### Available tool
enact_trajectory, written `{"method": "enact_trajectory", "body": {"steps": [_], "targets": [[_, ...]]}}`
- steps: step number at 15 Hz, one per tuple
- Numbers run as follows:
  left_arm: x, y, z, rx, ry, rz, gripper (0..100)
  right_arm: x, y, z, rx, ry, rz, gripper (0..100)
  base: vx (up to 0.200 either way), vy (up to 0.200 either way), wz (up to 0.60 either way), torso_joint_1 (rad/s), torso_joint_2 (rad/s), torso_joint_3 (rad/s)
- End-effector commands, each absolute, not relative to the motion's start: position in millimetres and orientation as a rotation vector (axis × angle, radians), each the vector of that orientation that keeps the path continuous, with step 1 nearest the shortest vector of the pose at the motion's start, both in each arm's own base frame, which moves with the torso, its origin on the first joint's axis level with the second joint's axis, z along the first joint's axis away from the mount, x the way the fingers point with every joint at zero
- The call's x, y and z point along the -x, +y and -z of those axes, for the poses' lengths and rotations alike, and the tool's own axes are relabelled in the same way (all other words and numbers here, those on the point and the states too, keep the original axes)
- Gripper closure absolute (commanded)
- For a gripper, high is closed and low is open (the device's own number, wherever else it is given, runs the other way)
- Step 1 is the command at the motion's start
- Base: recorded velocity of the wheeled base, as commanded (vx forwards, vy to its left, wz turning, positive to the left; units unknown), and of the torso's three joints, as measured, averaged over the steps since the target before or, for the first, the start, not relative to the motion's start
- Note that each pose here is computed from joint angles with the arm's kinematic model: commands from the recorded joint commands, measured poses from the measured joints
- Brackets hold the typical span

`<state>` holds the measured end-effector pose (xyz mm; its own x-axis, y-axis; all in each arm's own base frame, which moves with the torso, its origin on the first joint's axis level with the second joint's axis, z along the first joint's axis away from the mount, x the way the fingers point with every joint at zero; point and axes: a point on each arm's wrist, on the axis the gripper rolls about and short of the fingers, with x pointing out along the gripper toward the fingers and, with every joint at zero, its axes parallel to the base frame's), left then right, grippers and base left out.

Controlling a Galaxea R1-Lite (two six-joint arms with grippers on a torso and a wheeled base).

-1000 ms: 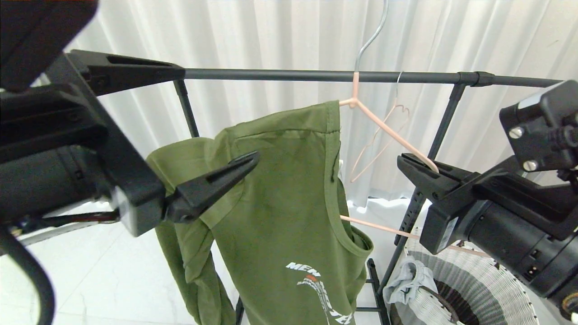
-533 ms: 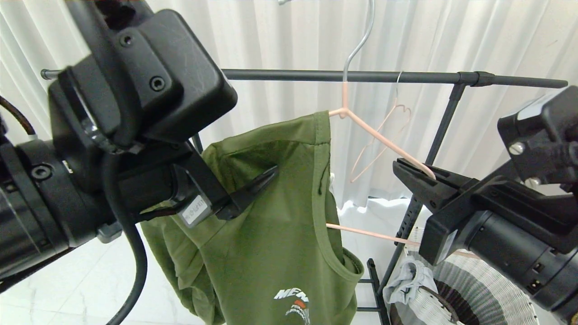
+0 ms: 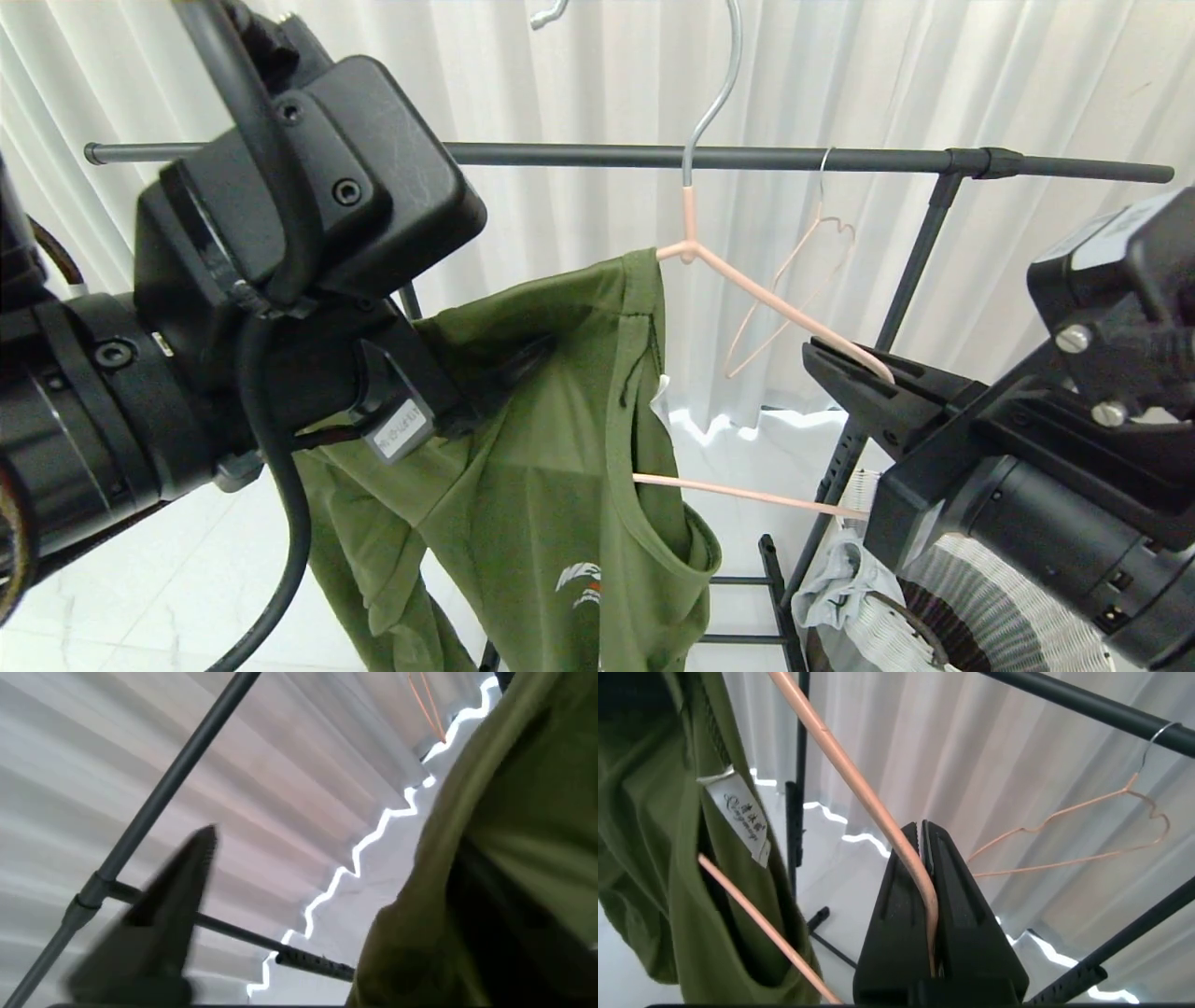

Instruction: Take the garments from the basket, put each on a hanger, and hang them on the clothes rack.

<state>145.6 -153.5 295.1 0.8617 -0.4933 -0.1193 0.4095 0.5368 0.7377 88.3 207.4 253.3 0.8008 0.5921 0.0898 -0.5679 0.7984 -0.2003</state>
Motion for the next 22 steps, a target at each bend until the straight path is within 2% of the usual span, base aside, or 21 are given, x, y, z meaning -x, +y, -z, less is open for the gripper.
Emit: {"method": "enact_trajectory", "body": {"steps": [1,10,11,17,22], "targets": [[-146,-154,-294,-0.849,-0.105,0.539,100,-87,208,-253,0.168,-0.152,-0.634,100,0.0,0.0,0.0,0.0,0.0,0.0],[-144,-153,-289,-0.85,-0.091,0.549,100,-86,209,-254,0.173,-0.156,-0.64,100,0.0,0.0,0.0,0.0,0.0,0.0],[-144,-152,-288,-0.851,-0.09,0.549,100,-86,209,-253,0.174,-0.155,-0.64,0,0.0,0.0,0.0,0.0,0.0,0.0],[-141,-145,-282,-0.841,-0.1,0.521,100,-86,205,-256,0.166,-0.161,-0.626,0,0.0,0.0,0.0,0.0,0.0,0.0],[-144,-139,-274,-0.826,-0.071,0.331,100,-85,203,-258,0.164,-0.169,-0.625,0,0.0,0.0,0.0,0.0,0.0,0.0]]}}
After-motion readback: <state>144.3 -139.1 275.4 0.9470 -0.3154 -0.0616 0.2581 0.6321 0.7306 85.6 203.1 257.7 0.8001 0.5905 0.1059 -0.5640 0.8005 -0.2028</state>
